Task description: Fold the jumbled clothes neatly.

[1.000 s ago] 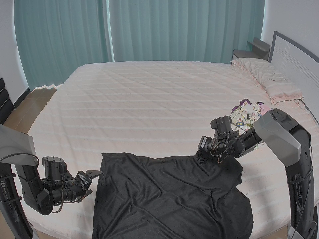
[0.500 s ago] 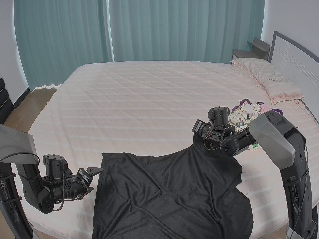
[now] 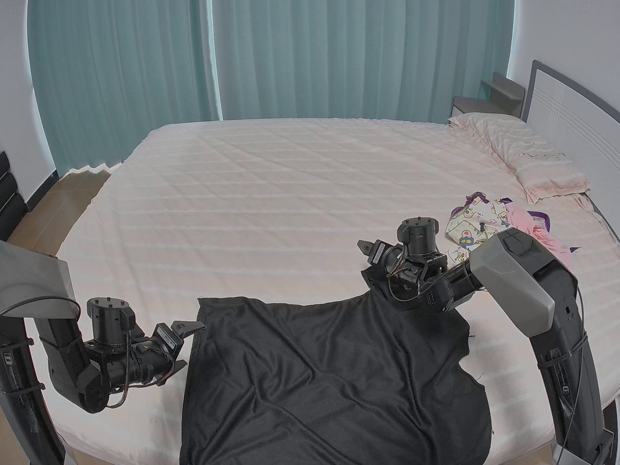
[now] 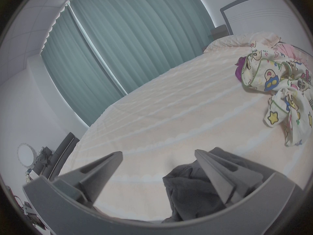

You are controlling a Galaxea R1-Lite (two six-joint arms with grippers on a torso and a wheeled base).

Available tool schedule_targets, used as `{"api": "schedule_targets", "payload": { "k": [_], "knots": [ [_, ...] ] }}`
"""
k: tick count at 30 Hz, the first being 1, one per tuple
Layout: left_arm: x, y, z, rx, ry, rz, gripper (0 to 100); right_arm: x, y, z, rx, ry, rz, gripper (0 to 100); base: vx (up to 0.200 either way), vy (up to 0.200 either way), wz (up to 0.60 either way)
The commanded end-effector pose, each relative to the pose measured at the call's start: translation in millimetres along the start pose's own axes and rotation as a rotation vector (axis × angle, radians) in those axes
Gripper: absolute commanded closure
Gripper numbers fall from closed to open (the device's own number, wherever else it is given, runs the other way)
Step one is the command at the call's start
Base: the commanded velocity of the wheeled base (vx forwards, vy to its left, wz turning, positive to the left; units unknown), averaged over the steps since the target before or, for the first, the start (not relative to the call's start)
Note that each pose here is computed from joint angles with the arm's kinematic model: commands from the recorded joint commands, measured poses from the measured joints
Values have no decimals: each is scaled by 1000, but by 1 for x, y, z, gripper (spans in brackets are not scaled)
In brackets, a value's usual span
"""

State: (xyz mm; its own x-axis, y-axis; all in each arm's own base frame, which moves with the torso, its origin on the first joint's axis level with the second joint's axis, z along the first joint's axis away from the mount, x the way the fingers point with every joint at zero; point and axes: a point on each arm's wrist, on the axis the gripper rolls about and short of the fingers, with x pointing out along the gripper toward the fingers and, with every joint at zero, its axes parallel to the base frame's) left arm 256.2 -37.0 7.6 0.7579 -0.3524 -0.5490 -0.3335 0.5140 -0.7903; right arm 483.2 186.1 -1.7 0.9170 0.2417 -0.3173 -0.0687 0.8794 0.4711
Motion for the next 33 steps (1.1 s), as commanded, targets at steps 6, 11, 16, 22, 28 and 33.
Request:
{"api": "schedule_targets", "payload": {
  "k": [6, 11, 16, 22, 28, 33],
  "knots": [
    [4, -1, -3, -19, 13, -3, 0, -18, -41, 24, 49, 3, -102, 0, 0, 0, 0],
    [4, -1, -3, -19, 15, -2, 0, -24, -53, 27, 128, 21, -139, 0, 0, 0, 0],
    [4, 0, -3, -17, 19, -1, 0, -25, -54, 26, 193, 55, -162, 0, 0, 0, 0],
    [3, 0, -4, -18, 22, 1, 0, -24, -52, 13, 222, 143, -182, 0, 0, 0, 0],
    [5, -1, -2, -16, 18, -6, 0, -25, -39, -2, 224, 173, -178, 0, 0, 0, 0],
    [8, -4, 0, -15, 13, -18, 0, -22, -41, -4, 227, 167, -175, 0, 0, 0, 0]
  ]
}}
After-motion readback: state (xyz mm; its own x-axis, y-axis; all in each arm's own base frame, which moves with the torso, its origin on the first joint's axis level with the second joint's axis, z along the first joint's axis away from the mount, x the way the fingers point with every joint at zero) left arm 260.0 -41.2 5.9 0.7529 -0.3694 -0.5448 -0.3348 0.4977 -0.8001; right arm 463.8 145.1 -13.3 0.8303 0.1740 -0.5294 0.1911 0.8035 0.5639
